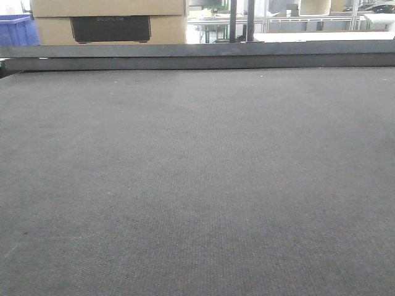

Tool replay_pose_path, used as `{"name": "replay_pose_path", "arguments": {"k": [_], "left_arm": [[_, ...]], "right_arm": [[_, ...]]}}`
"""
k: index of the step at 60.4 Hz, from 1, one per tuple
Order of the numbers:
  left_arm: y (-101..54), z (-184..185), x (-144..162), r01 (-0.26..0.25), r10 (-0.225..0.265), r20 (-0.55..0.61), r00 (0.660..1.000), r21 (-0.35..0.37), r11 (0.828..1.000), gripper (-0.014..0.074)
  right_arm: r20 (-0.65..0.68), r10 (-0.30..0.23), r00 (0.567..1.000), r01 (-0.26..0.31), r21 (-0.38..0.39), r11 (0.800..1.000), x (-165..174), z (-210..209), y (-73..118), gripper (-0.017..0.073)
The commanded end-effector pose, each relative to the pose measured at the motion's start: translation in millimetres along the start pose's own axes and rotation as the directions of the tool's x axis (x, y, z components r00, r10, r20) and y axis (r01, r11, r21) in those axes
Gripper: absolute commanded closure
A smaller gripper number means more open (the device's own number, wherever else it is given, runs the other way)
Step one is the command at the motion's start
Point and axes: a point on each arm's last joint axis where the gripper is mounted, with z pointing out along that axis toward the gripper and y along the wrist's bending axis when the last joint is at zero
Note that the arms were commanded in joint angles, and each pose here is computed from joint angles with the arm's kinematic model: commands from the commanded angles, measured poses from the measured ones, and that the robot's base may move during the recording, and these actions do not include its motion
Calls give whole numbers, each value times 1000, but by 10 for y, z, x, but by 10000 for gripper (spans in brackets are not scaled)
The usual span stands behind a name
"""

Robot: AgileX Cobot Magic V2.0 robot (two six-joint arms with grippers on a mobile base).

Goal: Place cylindrical capacitor in blue bin on shelf
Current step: 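Hold both cylinders while the base turns away from the table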

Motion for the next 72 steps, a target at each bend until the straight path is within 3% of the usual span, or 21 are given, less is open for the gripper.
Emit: {"name": "replay_pose_path", "arguments": {"k": [1, 72], "left_arm": [[-11, -22, -22, 0, 0, 29, 1000, 11, 1000, 704], [-9, -67, -21, 1, -1, 46, 999, 11, 1000, 704]], "right_arm": [[32, -10, 999, 10, 9, 1000, -38, -22, -5, 722], [32, -9, 999, 9, 7, 1000, -39, -22, -4, 722]]}}
